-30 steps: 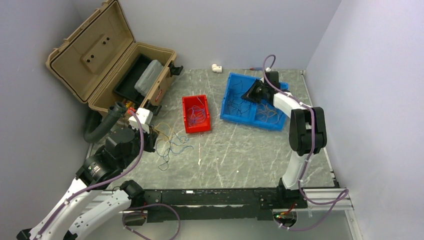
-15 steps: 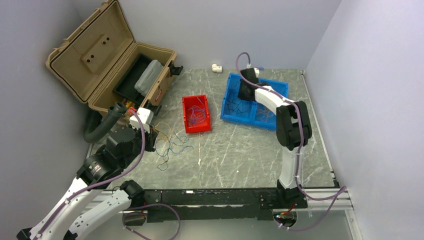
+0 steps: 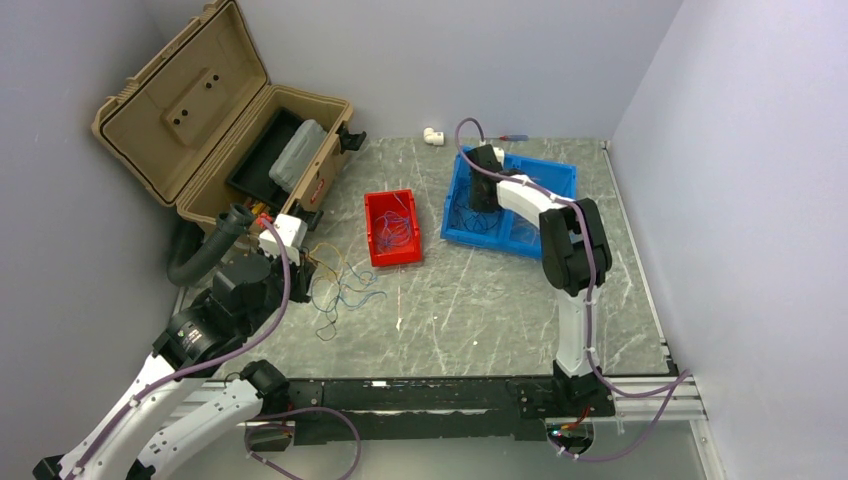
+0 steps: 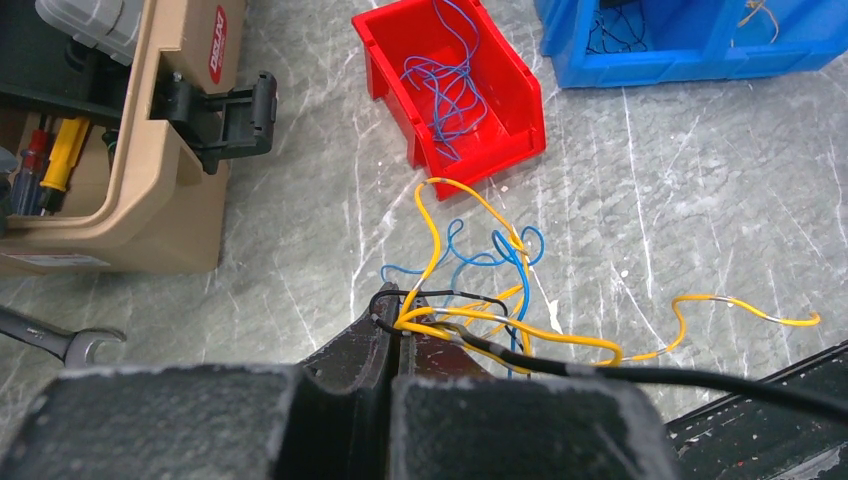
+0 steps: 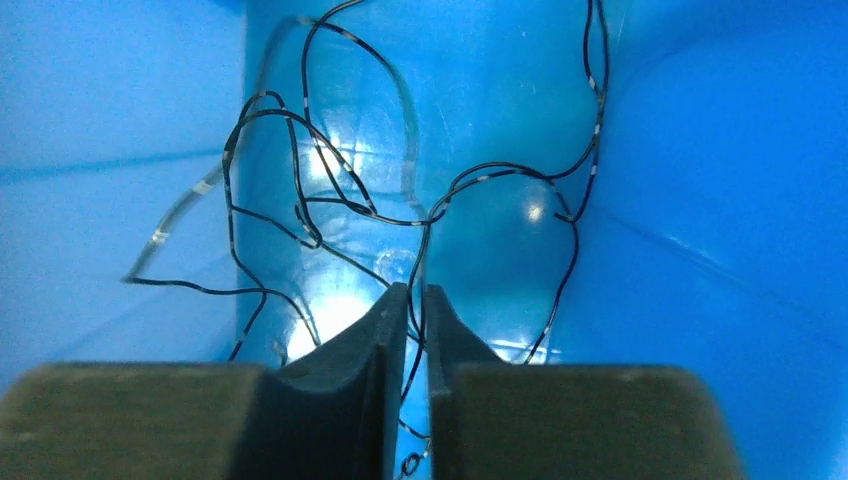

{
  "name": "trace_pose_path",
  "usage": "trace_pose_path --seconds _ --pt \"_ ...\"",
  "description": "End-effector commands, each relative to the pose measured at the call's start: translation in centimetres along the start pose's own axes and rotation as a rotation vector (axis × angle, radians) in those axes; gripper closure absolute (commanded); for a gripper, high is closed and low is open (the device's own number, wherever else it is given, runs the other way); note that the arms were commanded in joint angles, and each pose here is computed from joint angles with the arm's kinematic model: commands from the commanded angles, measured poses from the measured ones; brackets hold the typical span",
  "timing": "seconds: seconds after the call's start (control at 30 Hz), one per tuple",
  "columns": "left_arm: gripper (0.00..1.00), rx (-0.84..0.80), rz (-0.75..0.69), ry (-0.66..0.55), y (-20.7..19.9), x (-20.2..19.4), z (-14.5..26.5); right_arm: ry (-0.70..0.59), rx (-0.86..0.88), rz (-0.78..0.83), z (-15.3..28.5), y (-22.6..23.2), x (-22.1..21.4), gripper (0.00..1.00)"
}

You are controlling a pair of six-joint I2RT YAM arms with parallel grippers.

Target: Untangle the cables

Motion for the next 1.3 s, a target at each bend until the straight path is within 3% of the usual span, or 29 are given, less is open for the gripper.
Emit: trace_pose_path --seconds 0.0,0.03,0.07,0.37,0.63,0.8,1.0,1.13,1.27 --pt "1.0 -0.031 0.026 -0.045 -0.4 1.0 0.4 -0.156 0.043 0.001 6.0 0.2 5.3 0.77" --pt "1.0 -0.031 0.024 -0.042 -0.4 1.0 0.3 -0.165 0.054 0.004 6.7 0.3 5.7 0.66" --pt "1.0 -0.03 0.024 -0.039 -0.4 1.0 0.3 -0.169 0.062 0.006 7.3 0.3 6.0 0.64" --pt "1.0 -0.037 0.029 -0.033 -0.5 1.3 0.6 -0.242 0.104 -0.008 13.0 -0.7 7.3 0.5" --pt "1.0 -0.081 0.043 -0.009 -1.0 1.5 1.0 -0.273 0.175 -0.003 17.2 -1.7 5.9 0.34" --pt "1.0 -0.229 0.04 0.001 -2.6 2.3 1.2 -0.331 0.447 0.058 21.1 -1.6 2.0 0.27" --pt "1.0 -0.482 0.06 0.021 -5.6 3.5 1.0 -0.341 0.756 0.206 23.6 -2.0 -5.6 0.22" --pt "1.0 -0.564 0.069 0.004 -6.7 4.3 0.6 -0.48 1.051 0.355 27.2 -0.7 -10.1 0.19" --pt "1.0 -0.634 0.077 0.016 -7.6 5.1 0.5 -0.595 1.199 0.436 29.8 0.4 -12.0 0.19"
Point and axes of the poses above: each gripper's point midway between its finger pads, its own z axis back along the fingers, its own y axis along the line the jaws close on, x = y × z, the point moved 8 cm from there along z, back along the fingers, and after that the axes turned 2 degrees about z, right-handed, at the moved point
